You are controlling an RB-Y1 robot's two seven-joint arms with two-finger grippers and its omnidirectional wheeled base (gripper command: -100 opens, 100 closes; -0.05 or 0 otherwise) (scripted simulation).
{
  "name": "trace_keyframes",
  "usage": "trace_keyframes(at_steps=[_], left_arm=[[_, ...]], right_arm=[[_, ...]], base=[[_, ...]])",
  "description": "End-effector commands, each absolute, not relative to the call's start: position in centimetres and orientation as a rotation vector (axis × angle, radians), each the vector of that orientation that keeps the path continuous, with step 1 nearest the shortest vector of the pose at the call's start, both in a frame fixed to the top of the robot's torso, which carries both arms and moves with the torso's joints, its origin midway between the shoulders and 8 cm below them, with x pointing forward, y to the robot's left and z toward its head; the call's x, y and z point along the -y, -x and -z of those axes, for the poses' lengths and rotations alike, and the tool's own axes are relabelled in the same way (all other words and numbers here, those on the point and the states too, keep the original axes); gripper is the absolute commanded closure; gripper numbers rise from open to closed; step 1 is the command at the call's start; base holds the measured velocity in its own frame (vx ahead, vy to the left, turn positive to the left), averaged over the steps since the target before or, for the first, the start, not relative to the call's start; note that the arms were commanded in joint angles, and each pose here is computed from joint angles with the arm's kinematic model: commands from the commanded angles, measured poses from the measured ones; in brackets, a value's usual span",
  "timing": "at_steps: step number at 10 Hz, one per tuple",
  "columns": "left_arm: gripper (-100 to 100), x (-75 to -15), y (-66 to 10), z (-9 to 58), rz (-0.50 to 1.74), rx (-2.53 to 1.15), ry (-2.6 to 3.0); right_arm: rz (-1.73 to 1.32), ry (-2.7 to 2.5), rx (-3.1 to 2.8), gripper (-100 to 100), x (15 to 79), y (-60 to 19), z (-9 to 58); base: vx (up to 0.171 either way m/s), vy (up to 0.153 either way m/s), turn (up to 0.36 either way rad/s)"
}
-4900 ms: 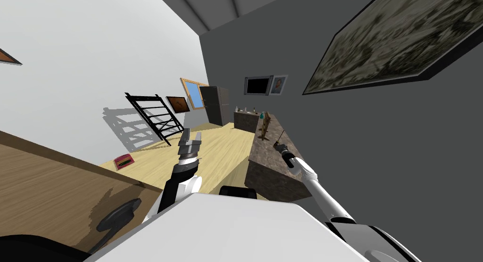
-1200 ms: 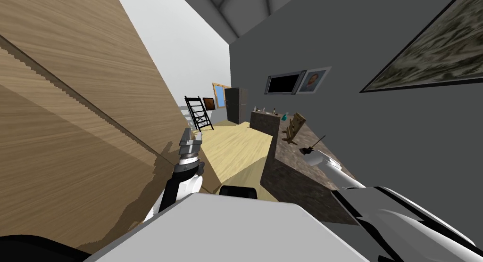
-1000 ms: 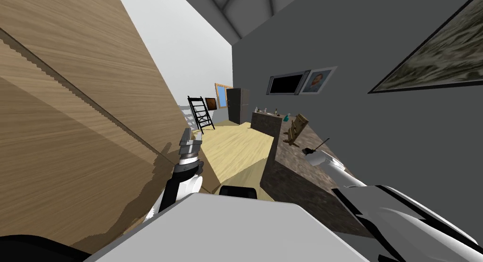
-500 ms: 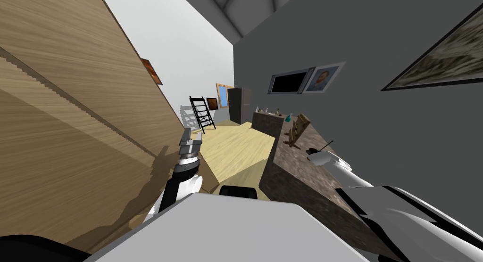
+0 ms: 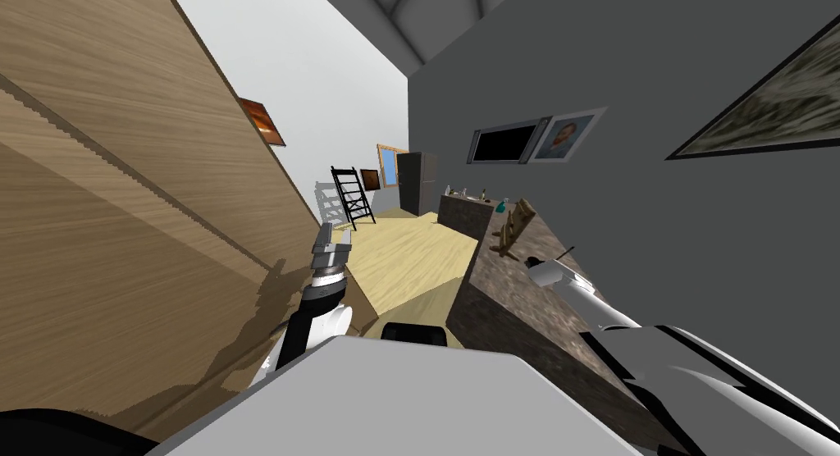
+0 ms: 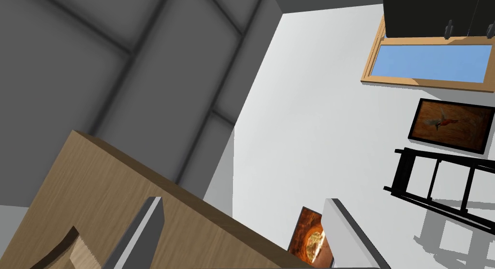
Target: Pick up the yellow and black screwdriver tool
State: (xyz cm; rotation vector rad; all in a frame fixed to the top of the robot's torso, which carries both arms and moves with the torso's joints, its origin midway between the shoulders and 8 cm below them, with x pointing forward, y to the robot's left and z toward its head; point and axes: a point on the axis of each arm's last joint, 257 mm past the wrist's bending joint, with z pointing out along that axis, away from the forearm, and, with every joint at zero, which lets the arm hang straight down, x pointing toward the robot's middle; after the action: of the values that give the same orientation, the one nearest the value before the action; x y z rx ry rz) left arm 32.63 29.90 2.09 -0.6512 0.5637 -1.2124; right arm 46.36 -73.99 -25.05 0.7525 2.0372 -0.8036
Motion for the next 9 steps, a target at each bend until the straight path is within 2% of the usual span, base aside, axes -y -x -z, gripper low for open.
trace_keyframes(at_steps=[1,9], left_arm=[[0,-29.9,-32.6,-2.1,1.212,-0.564,0.651],[0,-29.9,-32.6,-2.1,1.212,-0.564,0.651]], right_arm=[[0.811,-0.765,-2.041,-100,73.4,-46.2,25.4],[0.828,-0.802,-2.048,-100,68.5,-46.6,27.0]], base=[[-0.033,-0.095,0.032],[-0.018,-0.096,0.036]])
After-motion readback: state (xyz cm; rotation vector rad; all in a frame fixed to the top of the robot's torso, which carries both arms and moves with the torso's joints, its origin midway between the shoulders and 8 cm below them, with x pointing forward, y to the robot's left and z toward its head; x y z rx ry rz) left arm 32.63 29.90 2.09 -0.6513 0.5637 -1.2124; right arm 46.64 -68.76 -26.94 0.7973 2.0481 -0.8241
